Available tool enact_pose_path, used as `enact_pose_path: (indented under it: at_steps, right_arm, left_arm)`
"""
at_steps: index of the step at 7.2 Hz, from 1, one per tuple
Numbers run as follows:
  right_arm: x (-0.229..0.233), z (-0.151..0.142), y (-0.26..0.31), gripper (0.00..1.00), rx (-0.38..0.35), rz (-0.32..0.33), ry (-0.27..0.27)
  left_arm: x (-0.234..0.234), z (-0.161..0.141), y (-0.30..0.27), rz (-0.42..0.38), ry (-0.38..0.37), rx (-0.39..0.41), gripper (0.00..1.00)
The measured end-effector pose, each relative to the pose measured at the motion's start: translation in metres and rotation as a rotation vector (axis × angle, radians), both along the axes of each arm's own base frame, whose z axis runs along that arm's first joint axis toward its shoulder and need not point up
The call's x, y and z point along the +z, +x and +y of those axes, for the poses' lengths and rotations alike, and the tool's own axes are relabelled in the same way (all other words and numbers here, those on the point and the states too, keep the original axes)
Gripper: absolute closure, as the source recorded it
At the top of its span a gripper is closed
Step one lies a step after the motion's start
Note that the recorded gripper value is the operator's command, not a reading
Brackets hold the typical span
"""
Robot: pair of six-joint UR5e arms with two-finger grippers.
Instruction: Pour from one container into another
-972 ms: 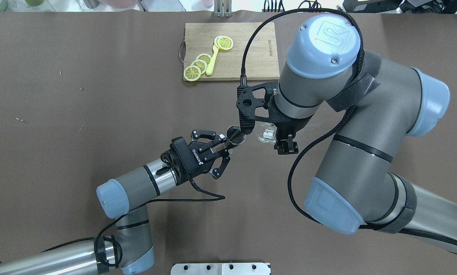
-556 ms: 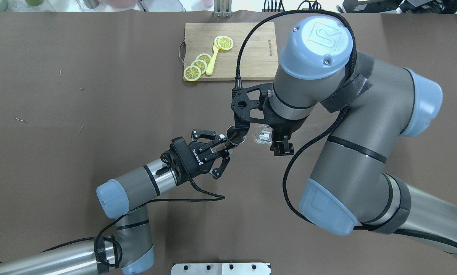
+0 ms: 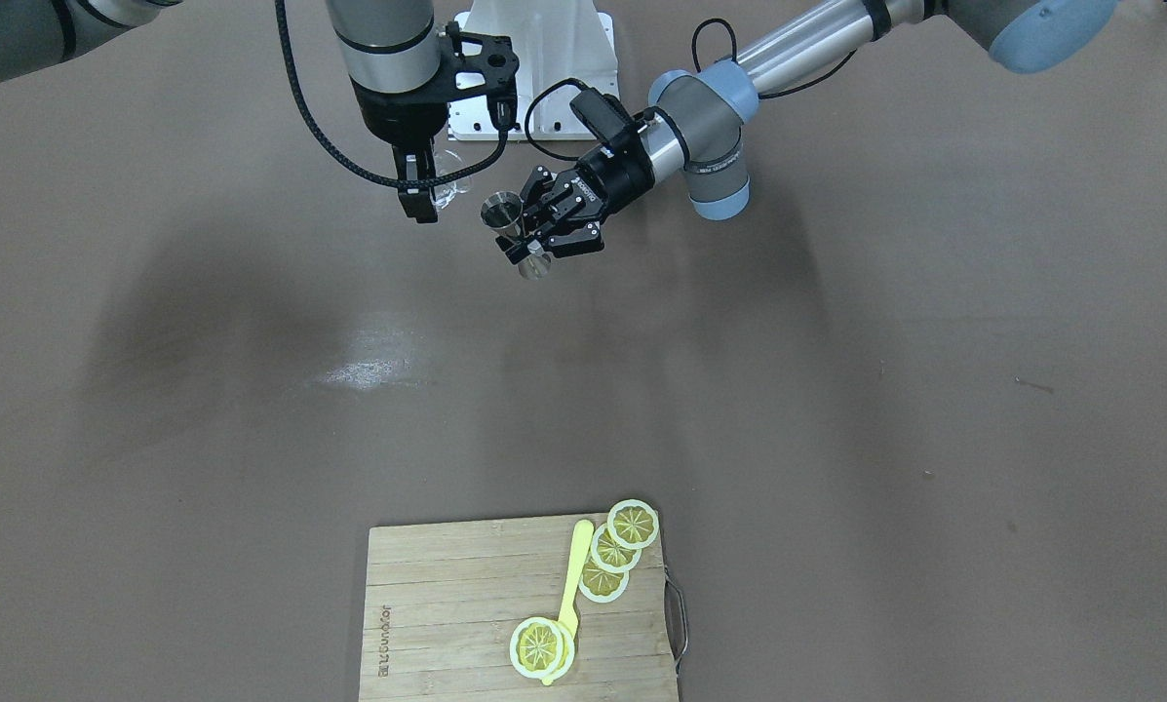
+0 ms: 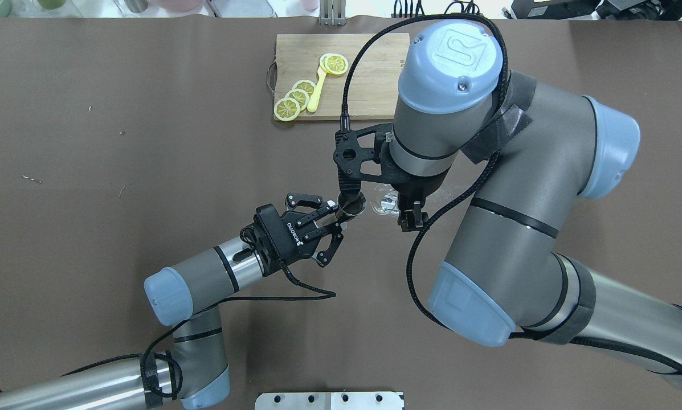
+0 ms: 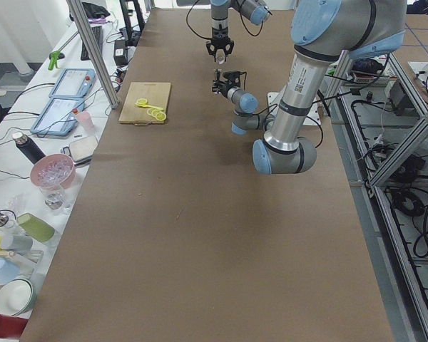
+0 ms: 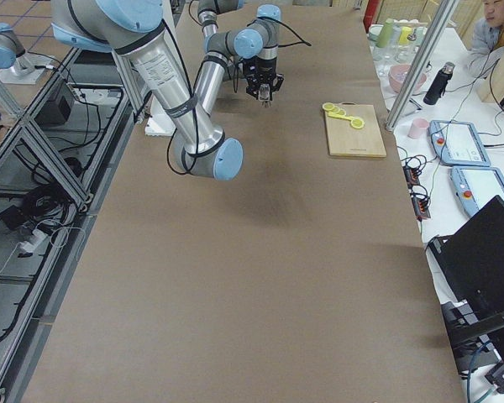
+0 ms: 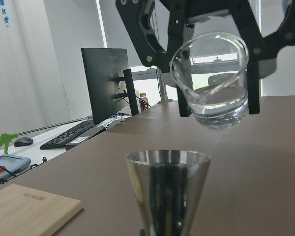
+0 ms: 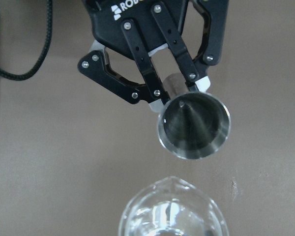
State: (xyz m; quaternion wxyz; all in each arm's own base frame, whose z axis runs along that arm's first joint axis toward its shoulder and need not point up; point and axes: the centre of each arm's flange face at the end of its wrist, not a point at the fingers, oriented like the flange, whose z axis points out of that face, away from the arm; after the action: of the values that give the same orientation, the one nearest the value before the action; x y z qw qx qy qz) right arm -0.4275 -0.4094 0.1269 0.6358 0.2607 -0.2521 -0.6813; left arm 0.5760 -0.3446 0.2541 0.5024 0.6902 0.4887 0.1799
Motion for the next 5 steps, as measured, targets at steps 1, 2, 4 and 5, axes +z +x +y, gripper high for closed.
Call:
enact_pose_path:
  at_steps: [1,2,4,5]
  right_arm:
    - [-0.0013,-0.0008,-0.0022,1.00,-0.001,0.013,-0.009]
    - [-0.0022,-0.0013,-0.0037,1.00,-0.002,0.030,-0.021]
    - [-0.0042,-0.0006,-0.0033,1.00,-0.002,0.067,-0.047]
    - [-0.0056,-0.0003,-0.0028,1.00,-0.002,0.080,-0.056]
  left_arm:
    - [0.0000,0.0000,0.0000,0.000,0.000,0.000,1.00]
    - [0.0000,0.0000,0.0000,0.000,0.000,0.000,1.00]
    - [0.0000,0.0000,0.0000,0.000,0.000,0.000,1.00]
    - [0.0000,0.0000,0.0000,0.000,0.000,0.000,1.00]
